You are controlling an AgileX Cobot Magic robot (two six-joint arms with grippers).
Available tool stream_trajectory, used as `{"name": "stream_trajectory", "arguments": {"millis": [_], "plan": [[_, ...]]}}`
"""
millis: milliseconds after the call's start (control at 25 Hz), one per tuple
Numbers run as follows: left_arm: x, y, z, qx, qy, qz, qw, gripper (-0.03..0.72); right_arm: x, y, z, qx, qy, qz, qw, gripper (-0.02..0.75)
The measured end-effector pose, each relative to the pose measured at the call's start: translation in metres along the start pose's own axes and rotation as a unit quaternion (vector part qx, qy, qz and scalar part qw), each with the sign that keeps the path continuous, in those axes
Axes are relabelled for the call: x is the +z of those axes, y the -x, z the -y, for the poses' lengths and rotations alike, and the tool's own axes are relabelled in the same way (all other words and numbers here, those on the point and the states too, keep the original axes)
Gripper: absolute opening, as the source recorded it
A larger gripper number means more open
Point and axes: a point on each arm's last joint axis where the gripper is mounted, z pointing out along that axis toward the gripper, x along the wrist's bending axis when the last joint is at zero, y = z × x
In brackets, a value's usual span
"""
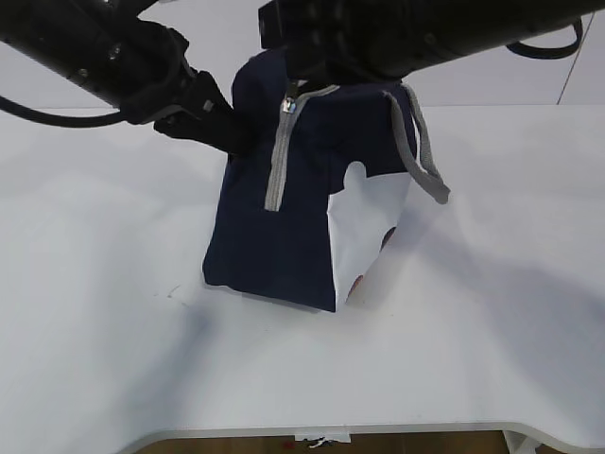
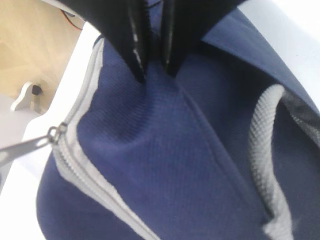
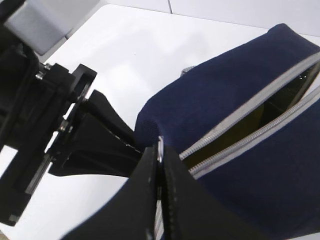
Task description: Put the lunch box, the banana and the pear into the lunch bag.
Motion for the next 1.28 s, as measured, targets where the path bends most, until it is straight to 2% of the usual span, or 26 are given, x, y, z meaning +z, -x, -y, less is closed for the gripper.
{"name": "stream_trajectory", "arguments": {"millis": [200,440,760,1280], "plan": [[-0.001,0.001,0.005,0.020,-0.030,0.003,0.999,-0.001,0.000,0.000,0.000,0.001,0.000,0.000,1.000,-0.011],[-0.016,0.004,0.010,0.074,-0.071,-0.028,0.994,-0.002,0.000,0.000,-0.002,-0.017,0.002,0.006,1.000,-0.011],[-0.028,0.011,0.018,0.098,-0.120,-0.021,0.988,-0.003,0.000,0.006,-0.006,-0.041,0.010,0.023,0.999,-0.011],[-0.042,0.021,0.016,0.111,-0.115,-0.024,0.987,-0.004,0.003,0.046,-0.011,-0.010,0.013,0.071,0.997,-0.011]]}}
